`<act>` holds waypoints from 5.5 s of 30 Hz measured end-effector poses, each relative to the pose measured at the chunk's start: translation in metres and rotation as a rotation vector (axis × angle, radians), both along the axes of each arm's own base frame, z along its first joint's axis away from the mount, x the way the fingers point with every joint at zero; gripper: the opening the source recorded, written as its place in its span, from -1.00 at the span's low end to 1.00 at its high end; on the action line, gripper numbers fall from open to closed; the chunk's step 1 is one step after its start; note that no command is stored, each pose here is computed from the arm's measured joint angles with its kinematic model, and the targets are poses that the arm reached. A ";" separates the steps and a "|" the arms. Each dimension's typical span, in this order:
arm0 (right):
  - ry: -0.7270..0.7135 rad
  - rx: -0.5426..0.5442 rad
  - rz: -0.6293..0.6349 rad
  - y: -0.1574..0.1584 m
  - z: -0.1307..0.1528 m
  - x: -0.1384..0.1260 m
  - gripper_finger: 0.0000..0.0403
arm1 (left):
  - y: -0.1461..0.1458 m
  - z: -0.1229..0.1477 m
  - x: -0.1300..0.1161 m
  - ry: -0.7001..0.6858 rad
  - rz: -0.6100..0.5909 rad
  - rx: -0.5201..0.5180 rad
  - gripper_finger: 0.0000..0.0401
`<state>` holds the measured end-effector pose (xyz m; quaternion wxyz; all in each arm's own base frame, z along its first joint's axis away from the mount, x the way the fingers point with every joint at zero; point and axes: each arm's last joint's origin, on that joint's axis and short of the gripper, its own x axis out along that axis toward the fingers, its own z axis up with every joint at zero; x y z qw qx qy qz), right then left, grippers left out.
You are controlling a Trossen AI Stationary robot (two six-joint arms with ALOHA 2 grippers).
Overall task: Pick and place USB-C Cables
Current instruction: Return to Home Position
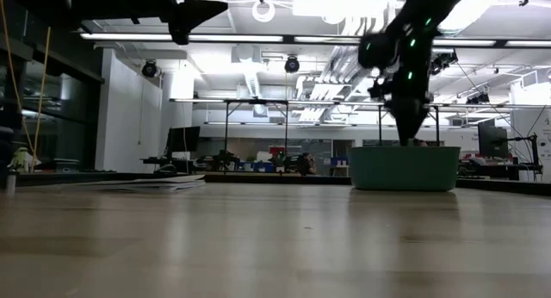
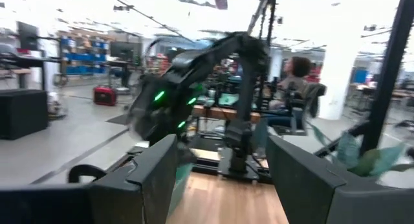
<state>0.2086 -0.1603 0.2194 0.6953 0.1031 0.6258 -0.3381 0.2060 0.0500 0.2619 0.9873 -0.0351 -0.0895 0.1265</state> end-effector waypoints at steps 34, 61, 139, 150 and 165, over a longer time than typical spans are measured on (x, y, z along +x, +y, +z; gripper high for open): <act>-1.266 -0.230 0.640 0.117 0.063 -0.035 0.31 | 0.000 0.000 0.000 -0.001 0.005 -0.007 0.08; -1.291 -0.195 0.648 0.118 0.064 -0.035 0.31 | -0.001 -0.001 0.001 0.012 -0.046 0.008 0.08; -1.226 -0.172 0.666 0.118 0.058 -0.036 -1.00 | -0.004 0.000 -0.027 0.168 -0.009 -0.012 -1.00; -1.225 -0.172 0.667 0.118 0.058 -0.036 -1.00 | -0.017 -0.030 -0.089 0.084 0.038 -0.096 -1.00; -1.225 -0.149 0.645 0.118 0.057 -0.037 -1.00 | -0.032 -0.093 -0.100 0.136 -0.061 -0.149 -1.00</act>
